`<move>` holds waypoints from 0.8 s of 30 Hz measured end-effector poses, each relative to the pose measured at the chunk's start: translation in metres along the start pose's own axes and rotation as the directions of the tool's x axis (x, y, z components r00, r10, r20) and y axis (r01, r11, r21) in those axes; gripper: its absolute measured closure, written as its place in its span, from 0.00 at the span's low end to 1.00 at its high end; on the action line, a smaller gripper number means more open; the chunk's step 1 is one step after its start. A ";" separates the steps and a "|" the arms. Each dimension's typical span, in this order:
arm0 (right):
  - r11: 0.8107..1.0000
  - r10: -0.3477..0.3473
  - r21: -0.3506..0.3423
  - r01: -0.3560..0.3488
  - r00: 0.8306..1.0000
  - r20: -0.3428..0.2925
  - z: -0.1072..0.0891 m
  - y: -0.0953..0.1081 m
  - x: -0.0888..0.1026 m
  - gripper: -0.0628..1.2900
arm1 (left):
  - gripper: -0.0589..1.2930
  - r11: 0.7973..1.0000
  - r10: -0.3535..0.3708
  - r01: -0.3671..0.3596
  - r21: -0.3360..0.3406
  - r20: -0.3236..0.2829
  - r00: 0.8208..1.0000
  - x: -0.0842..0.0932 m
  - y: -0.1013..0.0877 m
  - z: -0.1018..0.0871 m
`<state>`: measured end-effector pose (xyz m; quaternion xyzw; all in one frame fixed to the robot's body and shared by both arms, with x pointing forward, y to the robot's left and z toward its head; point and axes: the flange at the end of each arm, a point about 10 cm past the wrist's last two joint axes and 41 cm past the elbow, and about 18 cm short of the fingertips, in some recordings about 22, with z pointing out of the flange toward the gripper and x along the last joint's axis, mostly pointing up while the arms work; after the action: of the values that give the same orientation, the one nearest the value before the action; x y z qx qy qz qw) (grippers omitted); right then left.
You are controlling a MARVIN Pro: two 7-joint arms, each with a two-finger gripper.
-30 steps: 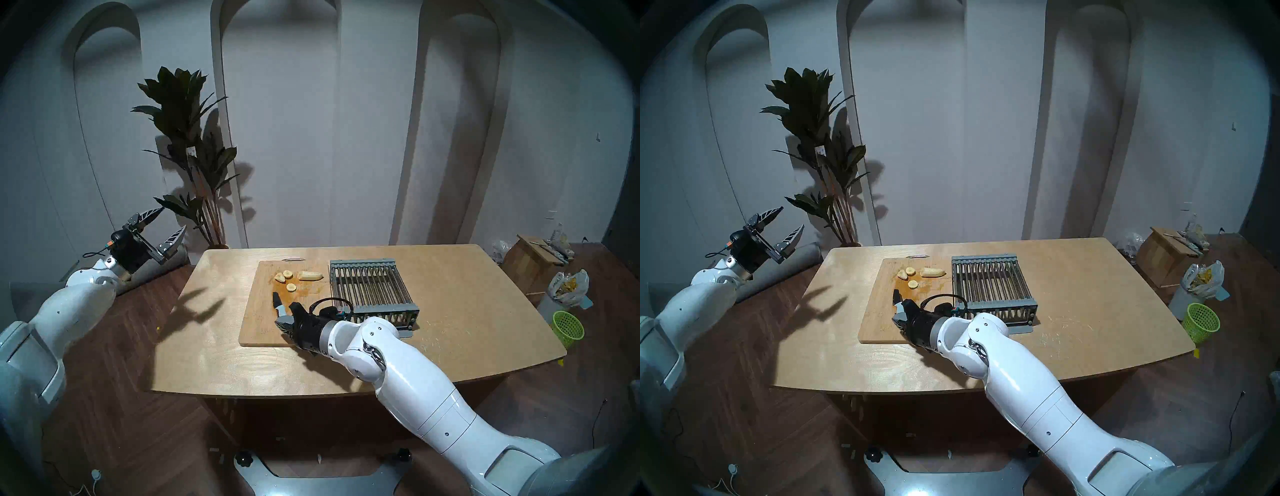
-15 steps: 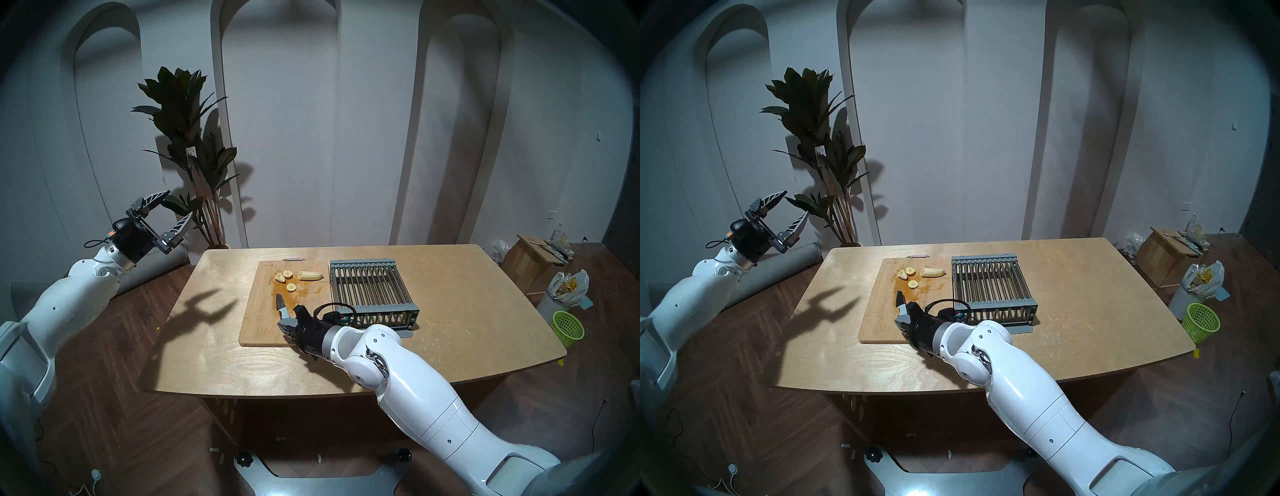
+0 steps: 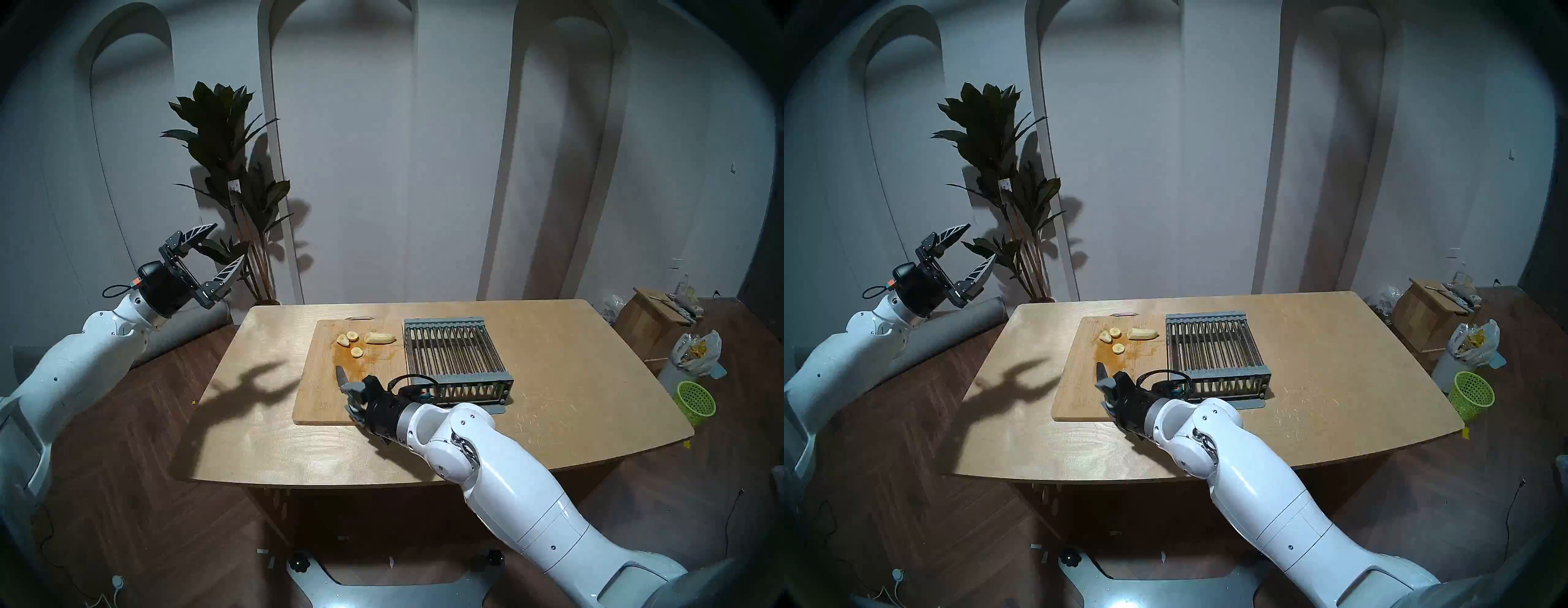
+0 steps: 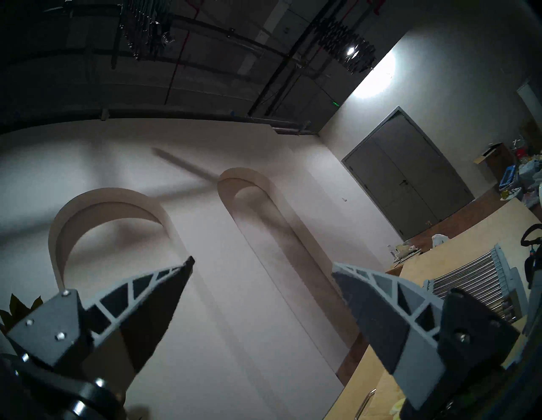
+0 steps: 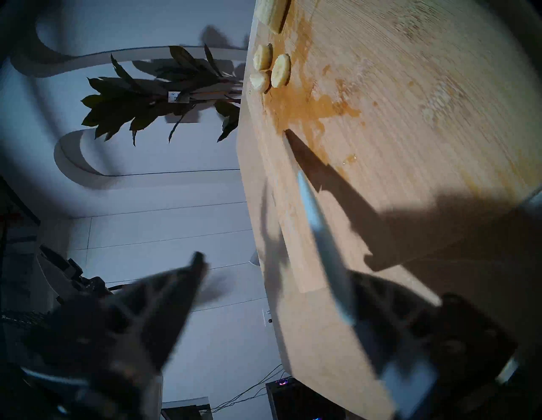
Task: Cut the banana into four pieces on the cutting board
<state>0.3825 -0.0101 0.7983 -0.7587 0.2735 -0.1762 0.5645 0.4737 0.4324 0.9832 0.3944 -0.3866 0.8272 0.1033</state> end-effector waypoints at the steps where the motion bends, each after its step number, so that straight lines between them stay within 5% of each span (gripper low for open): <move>1: 1.000 0.001 0.002 -0.001 1.000 0.000 0.000 0.000 0.000 0.71 | 0.03 1.000 0.000 0.000 -0.007 -0.002 1.000 0.002 0.001 0.000; 4: 1.000 0.003 0.006 -0.003 1.000 -0.002 -0.001 -0.002 -0.001 0.69 | 0.03 1.000 0.000 0.000 -0.026 -0.008 1.000 0.007 0.004 0.001; 5: 1.000 0.004 0.009 -0.004 1.000 -0.003 -0.001 -0.003 -0.001 0.33 | 0.03 0.999 -0.002 0.001 -0.039 -0.011 1.000 0.010 0.007 0.001; 6: 1.000 0.005 0.012 -0.005 1.000 -0.005 -0.002 -0.004 -0.001 0.09 | 0.03 0.999 -0.003 0.002 -0.048 -0.014 1.000 0.012 0.009 0.002; 8: 1.000 0.005 0.015 -0.005 1.000 -0.006 -0.002 -0.005 -0.001 0.03 | 0.03 0.998 -0.005 0.004 -0.057 -0.017 1.000 0.015 0.011 0.002; 15: 1.000 0.000 0.008 0.000 1.000 -0.020 -0.006 -0.010 0.003 0.03 | 0.03 0.995 -0.015 0.011 -0.099 -0.040 0.999 0.032 0.022 0.007; 24: 0.996 -0.016 -0.083 0.013 0.999 -0.035 -0.012 -0.003 0.009 0.03 | 0.03 0.990 -0.031 0.021 -0.137 -0.068 0.997 0.057 0.032 0.014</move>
<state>0.3834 -0.0246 0.8046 -0.7802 0.2851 -0.1825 0.5260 0.4285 0.3929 1.0119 0.3621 -0.4330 0.8109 0.1542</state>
